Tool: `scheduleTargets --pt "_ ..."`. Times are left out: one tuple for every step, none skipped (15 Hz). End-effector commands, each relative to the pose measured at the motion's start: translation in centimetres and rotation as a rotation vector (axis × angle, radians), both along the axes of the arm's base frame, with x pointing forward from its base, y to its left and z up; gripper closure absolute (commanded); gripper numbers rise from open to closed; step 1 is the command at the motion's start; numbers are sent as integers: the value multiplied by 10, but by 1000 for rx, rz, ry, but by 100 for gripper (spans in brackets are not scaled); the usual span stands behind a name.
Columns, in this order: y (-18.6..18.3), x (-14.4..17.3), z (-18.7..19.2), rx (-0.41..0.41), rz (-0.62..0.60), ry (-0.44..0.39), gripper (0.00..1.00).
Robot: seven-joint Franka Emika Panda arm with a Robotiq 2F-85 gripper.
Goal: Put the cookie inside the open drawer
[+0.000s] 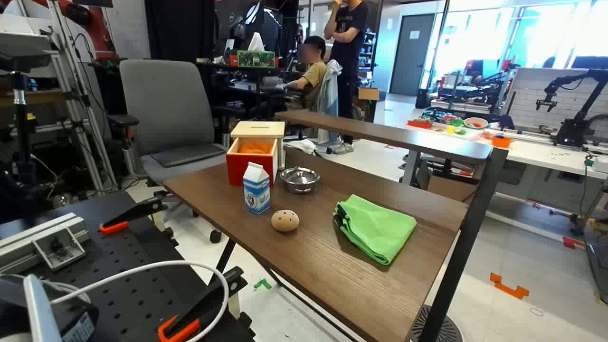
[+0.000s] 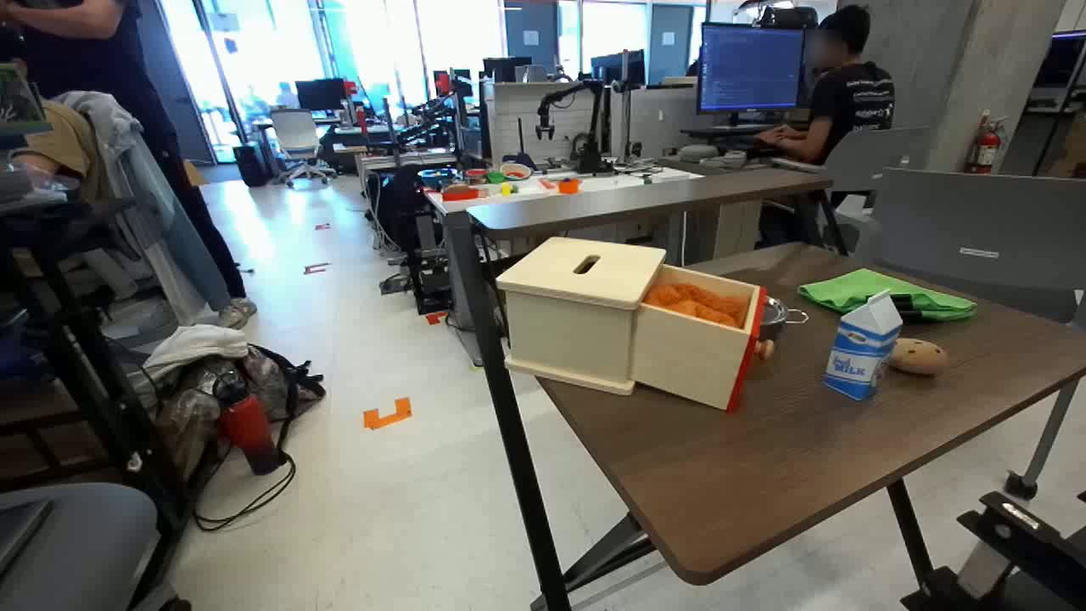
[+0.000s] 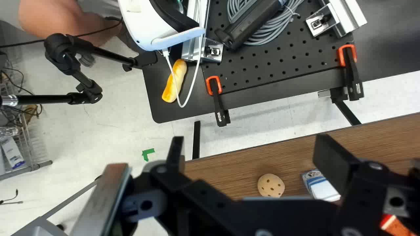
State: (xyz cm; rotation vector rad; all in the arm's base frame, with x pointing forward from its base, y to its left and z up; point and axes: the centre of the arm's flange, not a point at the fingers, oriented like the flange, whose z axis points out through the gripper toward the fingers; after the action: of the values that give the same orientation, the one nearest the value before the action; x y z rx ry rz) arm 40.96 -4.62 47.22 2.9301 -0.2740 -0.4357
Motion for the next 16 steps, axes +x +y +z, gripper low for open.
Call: scheduleTargets --pt "0 0 0 0 0 -1 0" --pt "0 0 1 0 0 -2 0" --pt "0 0 1 0 0 -2 0" --pt "0 0 1 0 0 -2 0" --pt "0 0 1 0 0 -2 0" --pt "0 0 1 0 0 -2 0" --pt "0 0 1 0 0 -2 0" --pt "0 0 1 0 0 -2 0" --pt "0 0 1 0 0 -2 0" --pt "0 0 1 0 0 -2 0" --pt "0 0 1 0 0 -2 0" --pt "0 0 1 0 0 -2 0" --pt "0 0 1 0 0 -2 0" --pt "0 0 1 0 0 -2 0" --pt "0 0 1 0 0 -2 0" --pt "3 1 -8 -26 -37 -36 0"
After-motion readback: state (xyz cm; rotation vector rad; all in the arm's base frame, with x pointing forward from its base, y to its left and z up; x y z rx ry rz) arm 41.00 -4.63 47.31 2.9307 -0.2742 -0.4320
